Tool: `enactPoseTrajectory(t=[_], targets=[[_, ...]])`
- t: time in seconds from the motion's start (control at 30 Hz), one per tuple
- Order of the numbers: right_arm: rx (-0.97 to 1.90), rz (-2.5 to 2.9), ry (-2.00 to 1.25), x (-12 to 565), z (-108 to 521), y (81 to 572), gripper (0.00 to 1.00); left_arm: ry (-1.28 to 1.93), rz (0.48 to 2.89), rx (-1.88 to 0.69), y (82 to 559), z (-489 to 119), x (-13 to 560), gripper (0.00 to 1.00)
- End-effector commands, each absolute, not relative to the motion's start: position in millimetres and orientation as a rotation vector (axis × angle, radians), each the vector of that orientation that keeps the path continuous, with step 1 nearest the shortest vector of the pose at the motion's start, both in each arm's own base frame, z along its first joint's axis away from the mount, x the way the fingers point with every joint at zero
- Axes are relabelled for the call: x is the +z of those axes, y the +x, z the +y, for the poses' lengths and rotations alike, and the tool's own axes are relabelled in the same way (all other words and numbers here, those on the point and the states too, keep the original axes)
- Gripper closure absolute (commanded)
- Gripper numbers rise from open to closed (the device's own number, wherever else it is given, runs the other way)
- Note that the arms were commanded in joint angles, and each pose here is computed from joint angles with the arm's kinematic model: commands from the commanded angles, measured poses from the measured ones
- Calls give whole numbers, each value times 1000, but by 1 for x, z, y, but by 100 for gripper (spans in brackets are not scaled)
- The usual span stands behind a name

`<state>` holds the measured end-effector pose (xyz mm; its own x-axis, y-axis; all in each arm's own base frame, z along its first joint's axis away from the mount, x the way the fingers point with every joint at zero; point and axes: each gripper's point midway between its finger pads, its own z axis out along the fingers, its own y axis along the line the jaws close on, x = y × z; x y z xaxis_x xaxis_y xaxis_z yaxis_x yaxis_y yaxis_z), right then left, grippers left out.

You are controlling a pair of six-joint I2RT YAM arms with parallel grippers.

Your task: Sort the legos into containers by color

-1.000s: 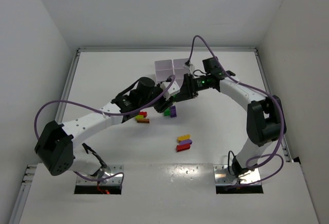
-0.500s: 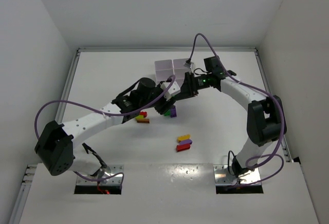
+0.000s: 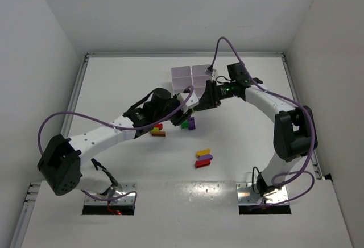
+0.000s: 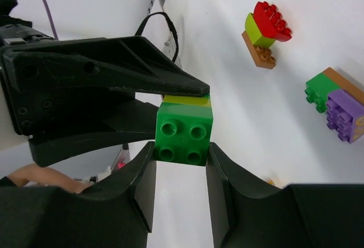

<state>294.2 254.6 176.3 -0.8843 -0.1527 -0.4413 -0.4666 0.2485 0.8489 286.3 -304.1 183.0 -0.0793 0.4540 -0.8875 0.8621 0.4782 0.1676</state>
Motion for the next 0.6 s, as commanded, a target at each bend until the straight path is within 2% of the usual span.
enactPoseTrajectory(t=[0.0,0.13,0.27,0.37,0.47,0.57], targets=[[1632,2159,-604,197,240,303,100,1147,1752,-471,275,-281,173,90],[1545,2165,-536,193,219,320,100,1105,1804,-415,273,-246,169,90],[1464,2186,-478,185,197,333,100,964,1907,-305,295,-197,172,90],[1427,2224,-430,176,187,335,100,823,2136,-188,321,-147,140,90],[1405,2228,-442,173,186,335,100,676,2311,-137,342,-105,106,85],[1389,2227,-450,174,185,337,100,545,2418,-87,359,-77,85,83]])
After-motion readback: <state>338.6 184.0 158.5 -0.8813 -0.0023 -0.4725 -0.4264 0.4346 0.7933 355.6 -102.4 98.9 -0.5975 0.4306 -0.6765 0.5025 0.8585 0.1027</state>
